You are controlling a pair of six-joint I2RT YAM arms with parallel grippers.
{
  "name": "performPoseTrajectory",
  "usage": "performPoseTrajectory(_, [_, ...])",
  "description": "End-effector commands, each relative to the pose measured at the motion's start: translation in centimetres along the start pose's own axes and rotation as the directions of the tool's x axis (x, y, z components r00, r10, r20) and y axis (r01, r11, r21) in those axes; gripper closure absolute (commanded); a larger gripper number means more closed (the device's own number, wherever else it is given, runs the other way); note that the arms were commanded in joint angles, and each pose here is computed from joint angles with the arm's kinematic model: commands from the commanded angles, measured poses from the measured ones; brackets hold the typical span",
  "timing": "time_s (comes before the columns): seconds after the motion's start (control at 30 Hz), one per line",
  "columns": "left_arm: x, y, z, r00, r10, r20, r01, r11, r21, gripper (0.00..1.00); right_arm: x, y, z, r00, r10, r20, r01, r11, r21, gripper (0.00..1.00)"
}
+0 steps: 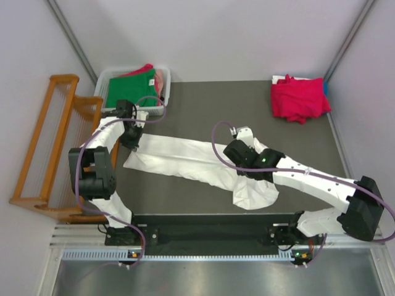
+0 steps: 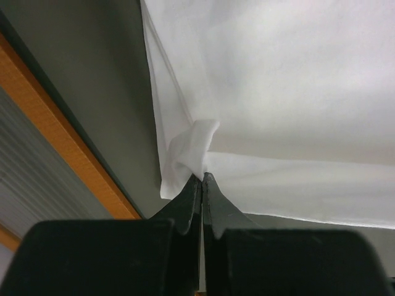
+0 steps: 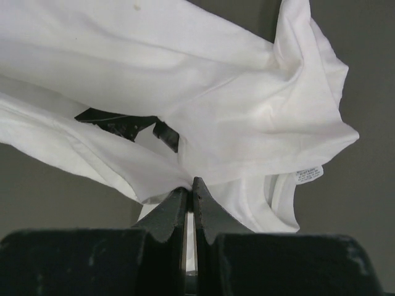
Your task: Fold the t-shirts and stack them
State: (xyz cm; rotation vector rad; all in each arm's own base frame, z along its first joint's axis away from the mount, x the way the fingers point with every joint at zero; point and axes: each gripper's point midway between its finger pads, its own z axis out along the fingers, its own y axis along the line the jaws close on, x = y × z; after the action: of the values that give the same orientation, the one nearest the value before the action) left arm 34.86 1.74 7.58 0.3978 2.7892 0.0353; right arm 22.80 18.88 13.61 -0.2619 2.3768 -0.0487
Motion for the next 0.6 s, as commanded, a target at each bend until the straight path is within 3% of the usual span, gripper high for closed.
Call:
performPoseTrajectory(0.0, [-1.5, 1.6, -0.2, 0.998, -0.009, 0.059, 0.014, 0.997, -0.079, 1.00, -2.9, 0.3, 0.4, 0.998, 0.011, 0.059, -0.010, 1.000, -0.021, 1.00])
performPoseTrajectory(0.57, [-0.8, 2.2, 1.0, 0.995, -0.015, 0.100, 0.028, 0.991, -0.134, 1.00, -0.8, -0.7, 6.0, 0.999, -0.016, -0.038, 0.017, 1.000, 0.013, 1.00])
